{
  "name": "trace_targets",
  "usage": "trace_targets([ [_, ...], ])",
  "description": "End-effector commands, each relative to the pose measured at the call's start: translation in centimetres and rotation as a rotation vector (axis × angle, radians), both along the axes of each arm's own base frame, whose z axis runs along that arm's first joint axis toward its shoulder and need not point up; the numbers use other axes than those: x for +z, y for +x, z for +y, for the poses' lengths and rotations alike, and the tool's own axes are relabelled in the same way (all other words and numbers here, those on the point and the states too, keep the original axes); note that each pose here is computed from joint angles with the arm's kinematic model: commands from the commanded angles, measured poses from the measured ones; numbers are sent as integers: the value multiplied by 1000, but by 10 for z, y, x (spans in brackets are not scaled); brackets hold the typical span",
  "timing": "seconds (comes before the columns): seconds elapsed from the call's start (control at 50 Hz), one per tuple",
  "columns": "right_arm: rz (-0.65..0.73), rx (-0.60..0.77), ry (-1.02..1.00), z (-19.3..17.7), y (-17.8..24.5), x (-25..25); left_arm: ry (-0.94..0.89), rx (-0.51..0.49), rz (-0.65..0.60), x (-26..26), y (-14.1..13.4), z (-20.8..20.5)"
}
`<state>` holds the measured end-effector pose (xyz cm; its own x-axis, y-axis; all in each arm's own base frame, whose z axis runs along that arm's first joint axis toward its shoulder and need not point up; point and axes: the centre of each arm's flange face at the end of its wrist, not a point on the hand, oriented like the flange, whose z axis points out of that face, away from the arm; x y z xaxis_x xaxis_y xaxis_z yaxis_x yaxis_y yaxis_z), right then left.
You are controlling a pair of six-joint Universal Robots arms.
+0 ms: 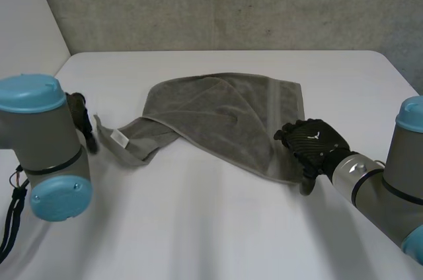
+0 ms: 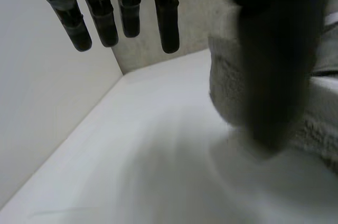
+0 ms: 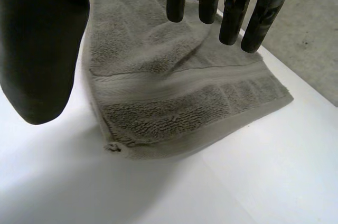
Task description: Fold the towel.
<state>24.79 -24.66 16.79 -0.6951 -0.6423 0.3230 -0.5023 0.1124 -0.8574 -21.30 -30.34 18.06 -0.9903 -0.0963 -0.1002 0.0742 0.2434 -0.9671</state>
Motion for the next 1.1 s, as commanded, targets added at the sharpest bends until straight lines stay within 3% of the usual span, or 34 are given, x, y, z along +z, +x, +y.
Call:
trace_targets([
  [0.02, -4, -17, -20, -2, -1, -1, 63, -53, 13, -18, 5, -2],
  [0.38, 2, -14, -5, -1, 0, -8, 69, -42, 54, -18, 13, -7],
  [0.48, 4, -12, -4, -1, 0, -8, 52, -41, 126, -12, 16, -10],
  [0.6, 9, -11, -4, 0, 0, -9, 52, -132, 267, -6, 9, -7],
  [0.8, 17, -9, 7, 0, -1, -13, 12, -62, 345, 6, 32, -25],
  [1.1, 21, 3, 18, 3, 2, -17, 22, -44, 426, 34, 30, -52],
])
